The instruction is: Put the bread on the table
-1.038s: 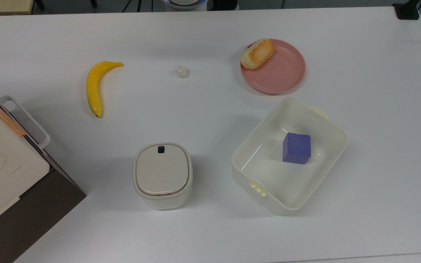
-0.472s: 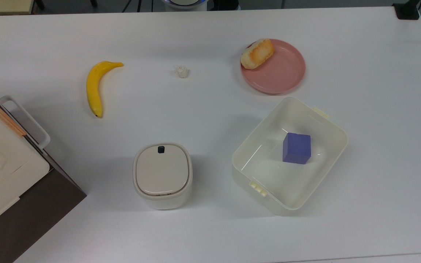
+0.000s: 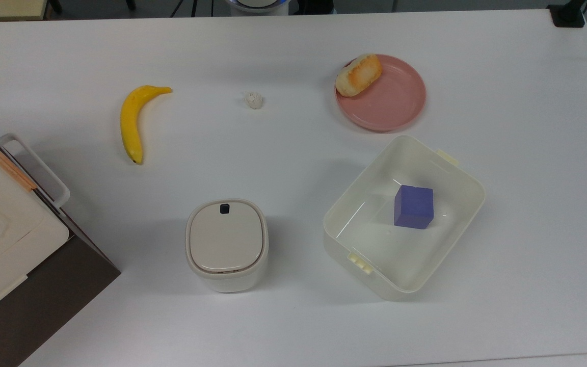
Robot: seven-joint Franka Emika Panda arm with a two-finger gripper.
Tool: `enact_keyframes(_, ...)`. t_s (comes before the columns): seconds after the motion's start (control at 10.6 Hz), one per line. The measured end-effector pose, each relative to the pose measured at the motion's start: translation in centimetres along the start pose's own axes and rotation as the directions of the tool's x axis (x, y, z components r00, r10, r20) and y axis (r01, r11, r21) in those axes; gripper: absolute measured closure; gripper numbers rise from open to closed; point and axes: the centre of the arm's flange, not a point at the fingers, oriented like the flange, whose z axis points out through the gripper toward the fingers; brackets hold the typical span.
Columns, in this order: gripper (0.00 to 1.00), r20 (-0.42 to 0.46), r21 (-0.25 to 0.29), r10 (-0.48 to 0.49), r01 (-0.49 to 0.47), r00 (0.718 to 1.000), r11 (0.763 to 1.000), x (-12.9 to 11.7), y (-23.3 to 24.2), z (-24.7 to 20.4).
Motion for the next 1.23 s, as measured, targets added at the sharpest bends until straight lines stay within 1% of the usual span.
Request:
enact_keyframes(0.19,0.0,0.003,0.001,-0.01,0.01,1.0,1.0,0.0,-0.6,0.1)
enact_keyframes(0.47,0.0,0.019,0.004,-0.059,0.059,0.998,0.998,0.3,-3.4,0.8)
enact_keyframes(0.66,0.04,0.035,0.008,-0.099,0.099,0.994,0.995,0.3,-5.6,1.6)
enact_keyframes(0.76,0.02,0.047,0.009,-0.105,0.104,0.993,0.995,0.3,-7.0,2.2)
enact_keyframes(0.85,0.0,0.061,0.01,-0.108,0.108,0.992,0.994,0.4,-8.6,2.9)
enact_keyframes(1.04,0.0,0.095,0.004,-0.111,0.111,0.989,0.994,0.5,-13.1,4.8)
enact_keyframes(1.23,0.0,0.124,-0.046,-0.14,0.146,0.982,0.988,0.4,-18.2,7.2)
